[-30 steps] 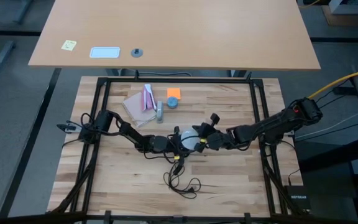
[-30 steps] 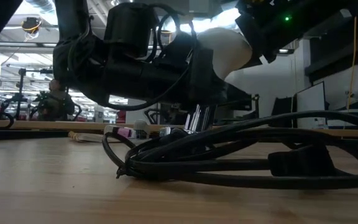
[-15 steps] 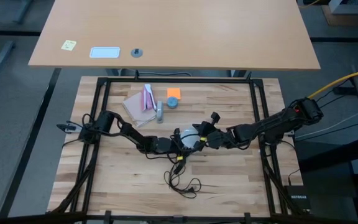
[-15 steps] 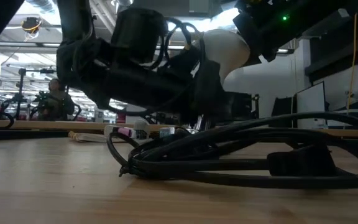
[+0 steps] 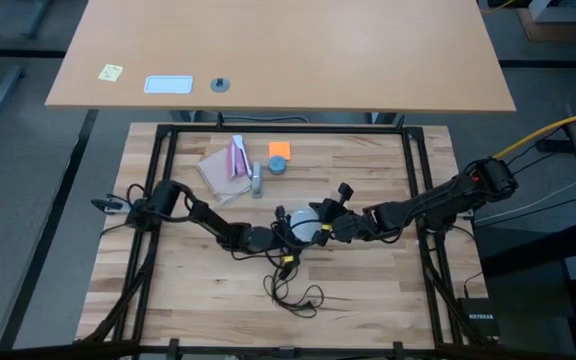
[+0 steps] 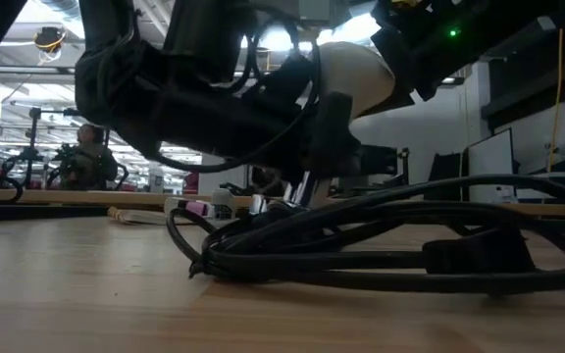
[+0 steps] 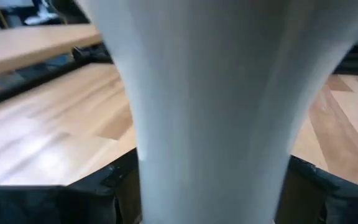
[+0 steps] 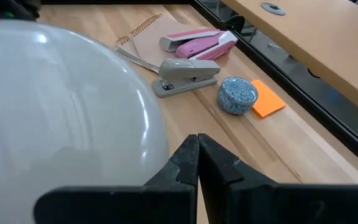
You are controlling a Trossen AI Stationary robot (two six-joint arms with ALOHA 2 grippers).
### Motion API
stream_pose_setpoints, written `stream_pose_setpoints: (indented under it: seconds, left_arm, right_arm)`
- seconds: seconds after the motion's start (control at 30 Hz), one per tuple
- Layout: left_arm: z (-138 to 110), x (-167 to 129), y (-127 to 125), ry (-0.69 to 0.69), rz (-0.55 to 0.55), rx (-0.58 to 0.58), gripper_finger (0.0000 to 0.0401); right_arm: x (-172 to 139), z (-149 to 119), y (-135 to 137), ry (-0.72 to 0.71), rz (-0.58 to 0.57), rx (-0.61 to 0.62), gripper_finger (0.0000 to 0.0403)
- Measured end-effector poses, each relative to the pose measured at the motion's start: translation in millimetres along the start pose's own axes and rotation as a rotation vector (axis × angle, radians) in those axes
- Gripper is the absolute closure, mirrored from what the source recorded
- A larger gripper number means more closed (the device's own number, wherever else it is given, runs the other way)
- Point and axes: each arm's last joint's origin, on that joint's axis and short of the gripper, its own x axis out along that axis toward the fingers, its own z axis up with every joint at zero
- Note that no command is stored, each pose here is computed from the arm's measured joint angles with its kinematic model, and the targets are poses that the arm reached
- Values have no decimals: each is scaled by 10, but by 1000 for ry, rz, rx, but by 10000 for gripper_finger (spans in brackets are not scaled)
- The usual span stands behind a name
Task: Screw lightbulb
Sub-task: Remove the white lightbulb from the silver lamp
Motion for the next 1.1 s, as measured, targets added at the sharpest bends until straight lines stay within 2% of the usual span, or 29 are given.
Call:
stream_pose_setpoints:
  seconds: [0.2,0.4,0.6,0.8,1.1]
  left_arm:
    - [132,-68,-89,-51,55,62,150]
    - [109,-153,-205,-39,63,124,150]
    - [77,-254,-276,-20,235,175,150]
    - [72,-353,-338,-22,385,145,150]
    - [62,-425,-421,-45,382,40,150]
  right_arm:
    - [7,18,13,-15,17,17,394]
    - [4,83,30,-71,31,18,394]
    - [3,95,35,-79,43,25,394]
    - [-1,108,36,-88,48,33,394]
    - [-5,110,33,-88,47,32,394]
